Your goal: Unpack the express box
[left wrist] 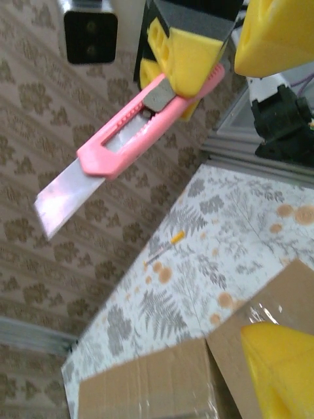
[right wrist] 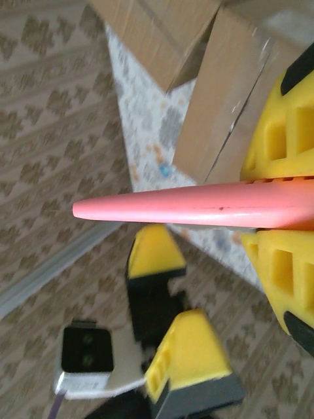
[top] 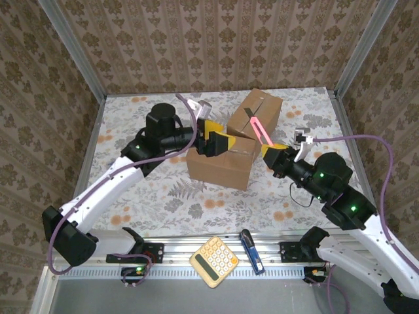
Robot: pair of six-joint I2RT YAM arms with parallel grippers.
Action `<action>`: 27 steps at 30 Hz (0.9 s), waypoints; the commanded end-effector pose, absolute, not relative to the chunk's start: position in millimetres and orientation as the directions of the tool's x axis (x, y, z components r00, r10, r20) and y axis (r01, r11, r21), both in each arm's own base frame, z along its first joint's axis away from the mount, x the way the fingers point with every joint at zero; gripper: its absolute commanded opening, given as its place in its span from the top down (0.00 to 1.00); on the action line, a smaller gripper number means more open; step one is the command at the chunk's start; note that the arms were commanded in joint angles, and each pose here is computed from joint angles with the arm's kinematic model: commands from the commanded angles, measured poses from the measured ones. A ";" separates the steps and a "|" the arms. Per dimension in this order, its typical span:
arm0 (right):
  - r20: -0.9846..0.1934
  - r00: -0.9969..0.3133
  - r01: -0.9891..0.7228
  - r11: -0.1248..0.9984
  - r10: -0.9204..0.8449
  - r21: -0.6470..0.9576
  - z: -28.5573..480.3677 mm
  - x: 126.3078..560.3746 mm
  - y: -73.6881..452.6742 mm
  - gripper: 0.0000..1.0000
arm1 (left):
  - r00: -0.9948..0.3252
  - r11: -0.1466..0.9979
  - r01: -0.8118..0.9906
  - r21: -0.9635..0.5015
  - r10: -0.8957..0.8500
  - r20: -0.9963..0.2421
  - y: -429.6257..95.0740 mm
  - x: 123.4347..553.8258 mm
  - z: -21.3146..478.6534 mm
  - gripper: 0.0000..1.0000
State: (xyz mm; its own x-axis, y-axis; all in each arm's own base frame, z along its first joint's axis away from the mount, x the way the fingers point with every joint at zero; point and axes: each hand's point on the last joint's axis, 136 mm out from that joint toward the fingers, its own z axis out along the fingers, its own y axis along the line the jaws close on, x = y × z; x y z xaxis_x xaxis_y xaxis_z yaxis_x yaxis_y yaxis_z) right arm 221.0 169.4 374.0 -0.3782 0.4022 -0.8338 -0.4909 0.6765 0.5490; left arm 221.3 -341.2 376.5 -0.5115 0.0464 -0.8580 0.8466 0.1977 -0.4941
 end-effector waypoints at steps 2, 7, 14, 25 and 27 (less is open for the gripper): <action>-0.798 -0.314 -0.653 0.494 0.514 0.575 424.9 211.6 188.6 1.00 | -0.437 0.045 0.897 -0.439 -0.040 -0.898 -347.4 203.1 413.3 0.04; -0.778 -0.370 -0.667 0.438 0.508 0.603 419.9 216.6 204.4 1.00 | -0.413 -0.038 0.910 -0.412 -0.118 -0.903 -348.4 194.0 436.6 0.03; -0.755 -0.427 -0.674 0.381 0.498 0.632 413.7 221.4 219.8 1.00 | -0.414 -0.095 0.910 -0.403 -0.177 -0.893 -351.7 193.8 453.1 0.08; -0.724 -0.468 -0.675 0.324 0.507 0.663 408.5 228.9 232.3 1.00 | -0.428 -0.133 0.903 -0.408 -0.215 -0.878 -355.7 197.0 459.6 0.44; -0.723 -0.470 -0.673 0.325 0.506 0.665 406.9 229.8 232.8 1.00 | -0.426 -0.132 0.905 -0.405 -0.220 -0.878 -355.1 197.2 460.9 0.53</action>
